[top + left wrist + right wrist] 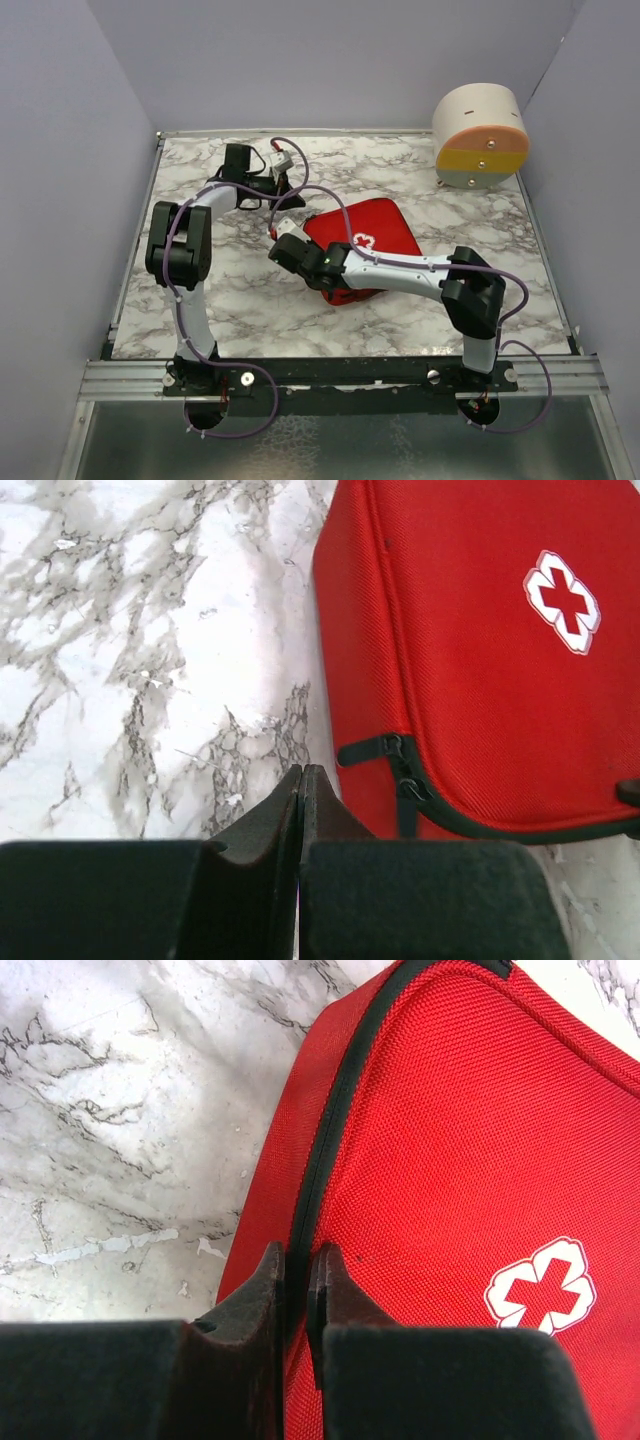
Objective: Organize the medicine kit
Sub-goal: Zip the medicine box at the center of the board.
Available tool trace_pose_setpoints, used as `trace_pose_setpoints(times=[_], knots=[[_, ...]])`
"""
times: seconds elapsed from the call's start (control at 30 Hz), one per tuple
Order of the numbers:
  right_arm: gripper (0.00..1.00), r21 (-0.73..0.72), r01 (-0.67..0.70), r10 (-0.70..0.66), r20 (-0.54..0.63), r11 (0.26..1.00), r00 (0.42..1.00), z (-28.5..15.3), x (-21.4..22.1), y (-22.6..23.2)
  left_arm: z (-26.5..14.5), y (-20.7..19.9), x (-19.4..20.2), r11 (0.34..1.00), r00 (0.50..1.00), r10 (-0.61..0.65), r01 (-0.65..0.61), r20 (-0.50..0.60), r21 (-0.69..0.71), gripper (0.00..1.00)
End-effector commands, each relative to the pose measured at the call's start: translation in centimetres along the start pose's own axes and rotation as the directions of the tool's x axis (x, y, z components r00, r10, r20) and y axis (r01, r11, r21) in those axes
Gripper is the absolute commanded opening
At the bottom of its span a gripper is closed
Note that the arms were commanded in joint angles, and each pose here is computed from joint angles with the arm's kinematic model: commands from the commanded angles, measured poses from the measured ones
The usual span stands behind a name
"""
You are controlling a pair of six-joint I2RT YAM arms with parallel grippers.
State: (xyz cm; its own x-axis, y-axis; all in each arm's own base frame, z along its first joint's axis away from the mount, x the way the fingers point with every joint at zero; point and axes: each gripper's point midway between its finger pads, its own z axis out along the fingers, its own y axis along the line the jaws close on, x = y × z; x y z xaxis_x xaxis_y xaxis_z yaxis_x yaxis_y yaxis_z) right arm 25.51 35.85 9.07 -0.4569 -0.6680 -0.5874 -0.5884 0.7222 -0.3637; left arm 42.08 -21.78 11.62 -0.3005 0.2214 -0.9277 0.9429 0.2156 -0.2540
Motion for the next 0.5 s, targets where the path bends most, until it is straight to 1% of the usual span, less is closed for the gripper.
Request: trace_pose_setpoints(times=[0.0, 0.07, 0.13, 0.17, 0.2, 0.23, 0.33, 0.37, 0.47], knots=[[0.01, -0.179, 0.130, -0.156, -0.140, 0.975, 0.978, 2.0, 4.9, 5.1, 1.3, 1.9, -1.5, 0.998, 0.998, 0.063, -0.063, 0.025, -0.027, 0.00], [0.01, -0.170, 0.133, -0.155, -0.124, 0.976, 0.980, 2.5, 4.1, 5.3, 1.4, 2.7, -1.8, 0.997, 0.997, 0.067, -0.065, 0.033, -0.043, 0.00], [0.01, -0.122, 0.101, -0.115, -0.113, 0.987, 0.987, 2.8, 3.2, 4.8, 1.2, 3.5, -2.5, 0.995, 0.996, 0.071, -0.068, 0.045, -0.066, 0.00], [0.07, -0.094, 0.075, -0.084, -0.103, 0.993, 0.991, 2.8, 2.4, 4.2, 0.8, 4.1, -3.0, 0.995, 0.996, 0.066, -0.061, 0.057, -0.082, 0.00], [0.18, -0.074, 0.038, -0.044, -0.085, 0.997, 0.995, 2.6, 1.4, 3.5, 0.2, 4.6, -3.7, 0.993, 0.995, 0.062, -0.054, 0.075, -0.100, 0.00], [0.25, -0.068, -0.010, 0.007, -0.053, 0.998, 0.999, 2.1, 0.1, 2.8, -0.4, 5.2, -4.4, 0.992, 0.994, 0.057, -0.045, 0.094, -0.121, 0.00], [0.39, -0.071, -0.148, 0.153, 0.062, 0.986, 0.986, 0.2, -4.2, -0.1, -3.1, 7.0, -6.9, 0.979, 0.986, 0.041, -0.007, 0.162, -0.205, 0.00], [0.43, -0.043, -0.185, 0.189, 0.100, 0.982, 0.977, -0.4, -5.4, -1.6, -4.1, 7.7, -7.6, 0.972, 0.983, 0.036, 0.008, 0.179, -0.235, 0.01], [0.52, 0.002, -0.257, 0.252, 0.175, 0.967, 0.952, -2.1, -8.3, -5.3, -7.0, 9.0, -9.2, 0.952, 0.976, 0.026, 0.042, 0.215, -0.304, 0.13]])
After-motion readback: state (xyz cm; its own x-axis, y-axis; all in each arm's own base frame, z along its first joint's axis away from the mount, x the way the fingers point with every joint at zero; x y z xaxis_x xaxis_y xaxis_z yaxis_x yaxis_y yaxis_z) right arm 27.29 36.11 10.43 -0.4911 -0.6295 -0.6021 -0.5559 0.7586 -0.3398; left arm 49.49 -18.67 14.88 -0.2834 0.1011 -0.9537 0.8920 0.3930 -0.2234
